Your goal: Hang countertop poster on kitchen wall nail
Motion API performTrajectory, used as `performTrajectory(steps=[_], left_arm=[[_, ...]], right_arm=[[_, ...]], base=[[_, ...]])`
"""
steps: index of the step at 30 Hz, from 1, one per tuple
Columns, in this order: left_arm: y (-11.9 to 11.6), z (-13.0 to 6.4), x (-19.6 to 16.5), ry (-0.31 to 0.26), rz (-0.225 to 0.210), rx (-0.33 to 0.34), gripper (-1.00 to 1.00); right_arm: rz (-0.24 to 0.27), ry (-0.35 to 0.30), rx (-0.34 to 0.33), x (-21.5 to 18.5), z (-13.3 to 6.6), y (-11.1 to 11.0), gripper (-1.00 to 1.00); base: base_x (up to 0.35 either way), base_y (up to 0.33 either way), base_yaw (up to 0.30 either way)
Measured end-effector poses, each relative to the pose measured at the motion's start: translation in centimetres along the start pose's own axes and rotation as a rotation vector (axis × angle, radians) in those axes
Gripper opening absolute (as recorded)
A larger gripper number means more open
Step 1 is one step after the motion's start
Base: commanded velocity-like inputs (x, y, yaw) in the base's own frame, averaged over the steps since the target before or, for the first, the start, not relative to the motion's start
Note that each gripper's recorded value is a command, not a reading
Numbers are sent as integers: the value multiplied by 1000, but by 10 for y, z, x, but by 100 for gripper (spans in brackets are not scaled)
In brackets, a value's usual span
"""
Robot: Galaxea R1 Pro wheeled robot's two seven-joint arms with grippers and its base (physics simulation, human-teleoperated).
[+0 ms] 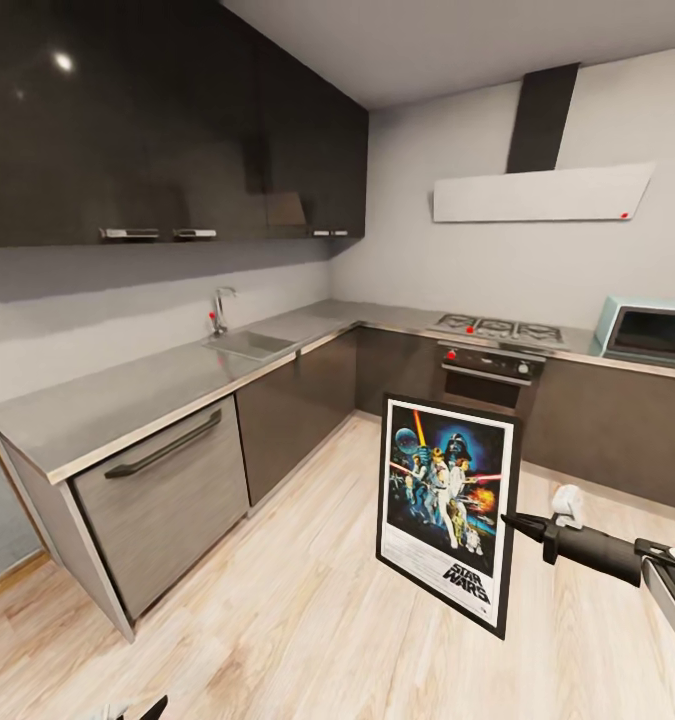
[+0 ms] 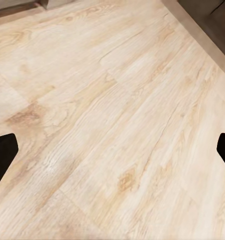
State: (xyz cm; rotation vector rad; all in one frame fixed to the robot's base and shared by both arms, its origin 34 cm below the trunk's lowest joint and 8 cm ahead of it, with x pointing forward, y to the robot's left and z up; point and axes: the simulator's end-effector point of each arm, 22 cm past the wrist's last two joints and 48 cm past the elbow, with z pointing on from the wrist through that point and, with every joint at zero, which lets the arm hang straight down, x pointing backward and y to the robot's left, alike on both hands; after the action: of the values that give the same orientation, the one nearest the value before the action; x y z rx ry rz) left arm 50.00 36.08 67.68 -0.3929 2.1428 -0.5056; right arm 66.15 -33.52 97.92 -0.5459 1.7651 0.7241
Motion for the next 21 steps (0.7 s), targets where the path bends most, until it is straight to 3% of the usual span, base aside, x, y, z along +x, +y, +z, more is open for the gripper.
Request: performTrajectory(steps=[21], left_arm=[[-12,-17,-16,1,0,-1,100]], right_arm=[[0,1,0,-23,-7,8,-100]], base=[[0,0,0]])
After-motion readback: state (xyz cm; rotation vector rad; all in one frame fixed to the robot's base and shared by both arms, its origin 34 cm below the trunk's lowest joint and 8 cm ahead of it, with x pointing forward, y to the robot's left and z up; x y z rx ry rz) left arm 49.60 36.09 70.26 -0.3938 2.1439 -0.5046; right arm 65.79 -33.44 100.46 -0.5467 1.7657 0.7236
